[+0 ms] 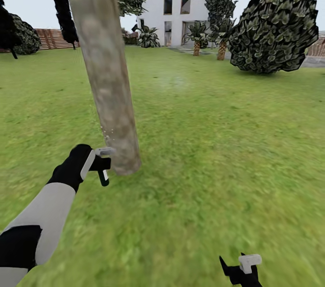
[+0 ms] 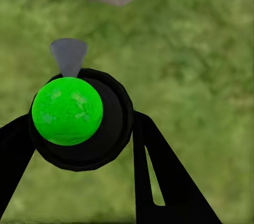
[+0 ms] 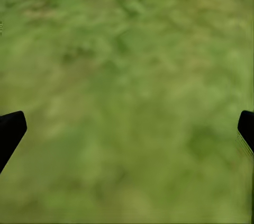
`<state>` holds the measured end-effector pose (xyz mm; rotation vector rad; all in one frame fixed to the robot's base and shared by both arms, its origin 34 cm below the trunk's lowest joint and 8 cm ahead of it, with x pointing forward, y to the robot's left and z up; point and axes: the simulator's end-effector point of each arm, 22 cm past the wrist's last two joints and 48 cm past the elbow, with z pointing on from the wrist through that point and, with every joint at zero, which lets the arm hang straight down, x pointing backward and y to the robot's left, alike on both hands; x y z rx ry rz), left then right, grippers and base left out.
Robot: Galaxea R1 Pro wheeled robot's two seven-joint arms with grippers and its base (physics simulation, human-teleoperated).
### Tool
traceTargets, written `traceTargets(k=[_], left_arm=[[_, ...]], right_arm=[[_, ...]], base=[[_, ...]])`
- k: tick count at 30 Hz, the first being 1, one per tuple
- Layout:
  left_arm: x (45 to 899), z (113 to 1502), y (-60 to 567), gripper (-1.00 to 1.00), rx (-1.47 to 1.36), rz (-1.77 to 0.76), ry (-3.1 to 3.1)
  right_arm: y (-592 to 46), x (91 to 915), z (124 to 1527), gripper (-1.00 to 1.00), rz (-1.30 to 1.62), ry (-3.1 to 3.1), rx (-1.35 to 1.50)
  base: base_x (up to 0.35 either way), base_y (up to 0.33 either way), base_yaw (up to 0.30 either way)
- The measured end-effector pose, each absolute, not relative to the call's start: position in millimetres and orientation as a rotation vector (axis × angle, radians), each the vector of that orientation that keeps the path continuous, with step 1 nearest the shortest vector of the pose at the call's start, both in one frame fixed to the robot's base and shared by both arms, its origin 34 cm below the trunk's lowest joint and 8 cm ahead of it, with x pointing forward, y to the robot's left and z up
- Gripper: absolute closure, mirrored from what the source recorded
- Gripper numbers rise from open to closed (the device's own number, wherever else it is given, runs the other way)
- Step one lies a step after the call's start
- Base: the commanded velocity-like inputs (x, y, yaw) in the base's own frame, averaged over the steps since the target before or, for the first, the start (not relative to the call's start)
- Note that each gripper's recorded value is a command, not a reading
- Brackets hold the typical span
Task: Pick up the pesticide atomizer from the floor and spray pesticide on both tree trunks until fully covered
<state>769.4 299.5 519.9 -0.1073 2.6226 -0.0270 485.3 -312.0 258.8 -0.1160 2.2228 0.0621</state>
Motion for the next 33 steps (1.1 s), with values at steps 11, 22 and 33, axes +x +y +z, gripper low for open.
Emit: traceTargets(k=[11,22,33], left_arm=[[769,520,298,1.0,-0.106,-0.029,2.623],[770,520,300,1.0,-0.108,-0.022,2.621],[801,567,262,1.0,-0.076,-0.103,2.547]], right_arm=[[-315,487,260,-1.0,0.056,2.219,-0.114],[-315,487,260,-1.0,0.056,2.22,-0.114],[-314,486,260,-1.0,0.058,2.22,-0.113]], base=[[0.103,-0.251,0.064],[-0.146,-0.229,0.021],[-0.004,-0.009,0.077]])
